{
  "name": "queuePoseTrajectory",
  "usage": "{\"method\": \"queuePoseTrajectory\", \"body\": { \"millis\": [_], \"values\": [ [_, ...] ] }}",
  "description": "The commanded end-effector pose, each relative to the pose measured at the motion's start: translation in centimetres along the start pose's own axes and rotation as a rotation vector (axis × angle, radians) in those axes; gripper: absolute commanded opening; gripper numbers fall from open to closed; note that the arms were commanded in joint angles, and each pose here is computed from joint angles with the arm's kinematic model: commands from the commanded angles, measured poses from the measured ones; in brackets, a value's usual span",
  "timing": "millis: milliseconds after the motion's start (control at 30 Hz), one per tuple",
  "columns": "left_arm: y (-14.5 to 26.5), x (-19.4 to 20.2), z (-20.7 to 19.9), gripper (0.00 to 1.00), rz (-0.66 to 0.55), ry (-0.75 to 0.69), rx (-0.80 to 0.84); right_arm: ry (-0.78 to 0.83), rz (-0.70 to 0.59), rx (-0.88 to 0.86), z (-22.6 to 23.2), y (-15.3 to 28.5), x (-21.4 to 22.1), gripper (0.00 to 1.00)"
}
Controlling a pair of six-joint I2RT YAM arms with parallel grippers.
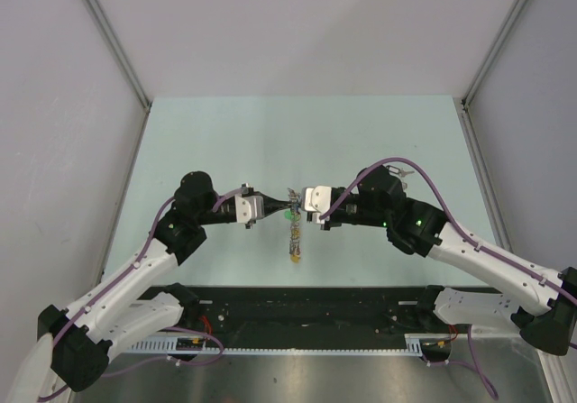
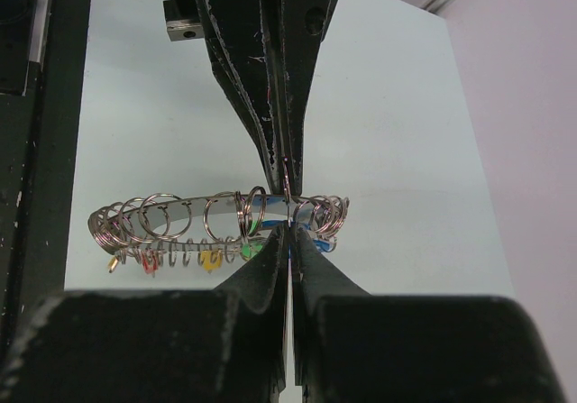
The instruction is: Put the keys on the keyring
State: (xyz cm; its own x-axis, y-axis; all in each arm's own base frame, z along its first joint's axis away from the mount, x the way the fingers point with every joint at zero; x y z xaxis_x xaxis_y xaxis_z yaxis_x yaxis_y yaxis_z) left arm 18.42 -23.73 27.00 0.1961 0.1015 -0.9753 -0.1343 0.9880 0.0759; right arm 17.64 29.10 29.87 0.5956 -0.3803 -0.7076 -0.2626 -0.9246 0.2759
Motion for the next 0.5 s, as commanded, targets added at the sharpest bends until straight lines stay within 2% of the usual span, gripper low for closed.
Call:
{"method": "queuePoseTrajectory", "body": {
  "millis": [0, 467],
  "values": [
    [-0.07, -3.03, -0.09, 0.00, -0.079, -0.092, 0.033, 0.036, -0.059, 0.034, -1.65, 0.32, -2.17, 0.00],
    [-0.25, -3.03, -0.26, 0.00, -0.070, -0.068, 0.048, 0.036, -0.069, 0.002, -1.26, -0.19, -2.36, 0.00]
  ]
}}
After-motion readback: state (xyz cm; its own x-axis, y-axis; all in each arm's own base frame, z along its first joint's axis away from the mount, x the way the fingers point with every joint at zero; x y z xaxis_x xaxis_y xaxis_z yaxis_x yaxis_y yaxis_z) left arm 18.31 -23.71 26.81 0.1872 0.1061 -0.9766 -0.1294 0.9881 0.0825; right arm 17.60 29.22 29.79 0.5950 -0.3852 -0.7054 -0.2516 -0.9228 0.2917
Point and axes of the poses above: each gripper's point midway between its finger pads, its own y axis back along the fingers, its own z axis along the line the jaws close on, x = y × z, the point moved 3 cm from there along y, back along the fingers, and after that the axes turned 12 degrees about y, right-handed, at the moved point
